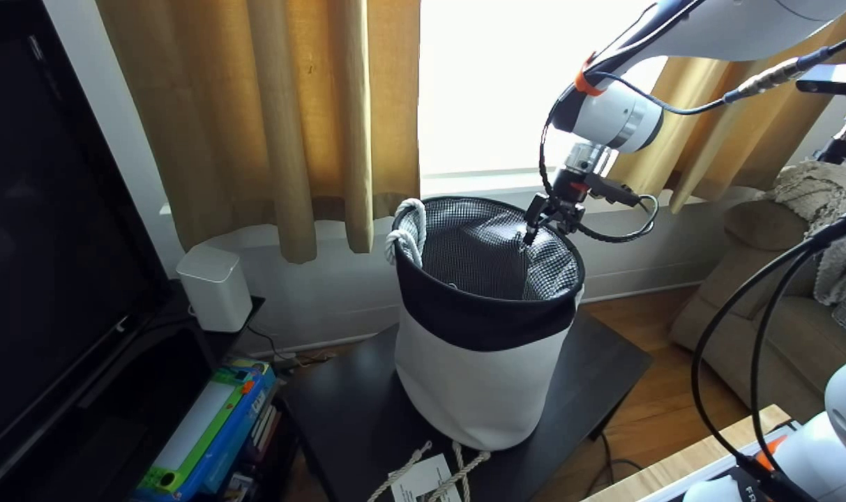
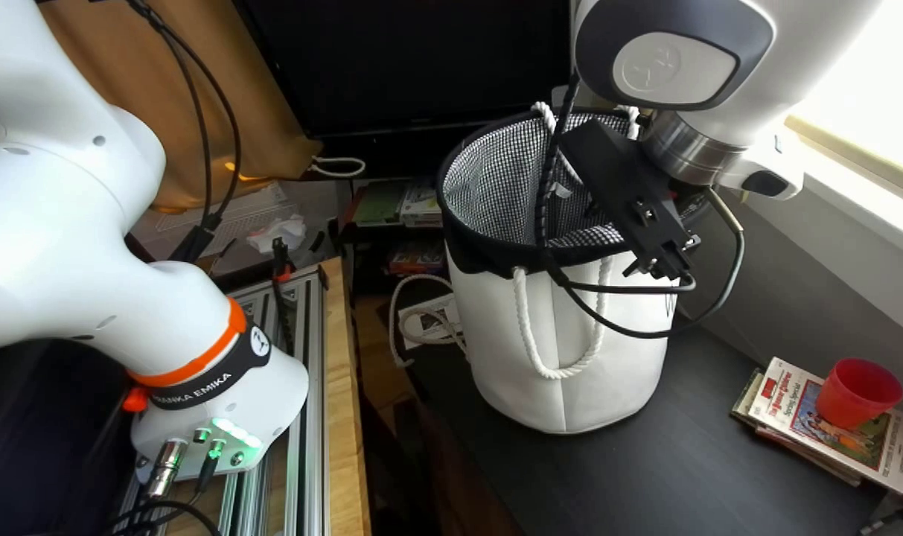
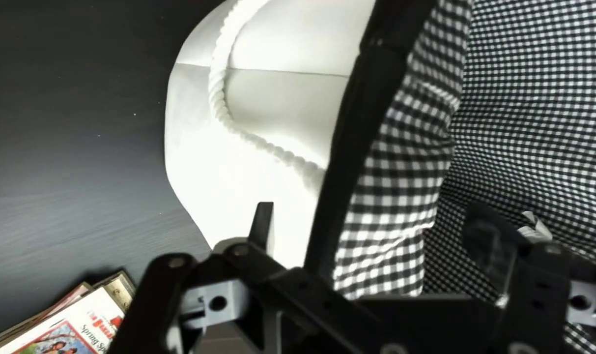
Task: Turn the laundry bag upside down
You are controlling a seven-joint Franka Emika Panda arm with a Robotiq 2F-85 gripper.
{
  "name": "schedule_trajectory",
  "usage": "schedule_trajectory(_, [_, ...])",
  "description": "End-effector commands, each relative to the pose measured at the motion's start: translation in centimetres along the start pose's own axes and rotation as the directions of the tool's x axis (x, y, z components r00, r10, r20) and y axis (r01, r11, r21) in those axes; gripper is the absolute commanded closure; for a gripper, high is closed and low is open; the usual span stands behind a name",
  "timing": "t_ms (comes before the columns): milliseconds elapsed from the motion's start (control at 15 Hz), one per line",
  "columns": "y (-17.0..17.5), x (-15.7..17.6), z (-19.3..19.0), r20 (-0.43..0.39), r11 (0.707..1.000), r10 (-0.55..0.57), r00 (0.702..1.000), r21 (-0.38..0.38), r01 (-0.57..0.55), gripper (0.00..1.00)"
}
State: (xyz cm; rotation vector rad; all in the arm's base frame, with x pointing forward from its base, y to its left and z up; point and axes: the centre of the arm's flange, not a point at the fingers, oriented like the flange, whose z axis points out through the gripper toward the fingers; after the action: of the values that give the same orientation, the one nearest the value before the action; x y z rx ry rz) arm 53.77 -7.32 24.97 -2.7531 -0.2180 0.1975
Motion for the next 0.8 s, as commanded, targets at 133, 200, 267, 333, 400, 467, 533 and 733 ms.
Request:
schedule_trajectory(133, [0.5, 2.3, 0.6, -0.008, 0.999, -0.017, 1.000, 0.028, 0.017, 0.50])
schedule_trajectory(200, [0.4, 2.3, 0.3, -0.009, 0.999, -0.018, 1.000, 0.026, 0.018, 0.58])
schedule_trajectory(267, [0.3, 2.3, 0.0, -0.012, 1.000, -0.019, 1.000, 0.022, 0.019, 0.65])
schedule_trajectory(333, [0.2, 2.3, -0.5, -0.017, 1.000, -0.021, 1.000, 0.019, 0.022, 0.71])
schedule_trajectory(400, [0.1, 2.3, -0.9, -0.021, 1.000, -0.024, 0.999, 0.013, 0.024, 0.80])
schedule_trajectory(467, [-0.2, 2.2, -1.5, -0.024, 1.000, -0.030, 0.999, 0.005, 0.031, 0.86])
schedule_trajectory(533, [-0.5, 2.2, -1.9, -0.027, 0.999, -0.037, 0.999, -0.001, 0.037, 0.93])
schedule_trajectory(733, [-1.6, 1.8, -3.6, -0.028, 0.998, -0.053, 0.998, -0.021, 0.052, 1.00])
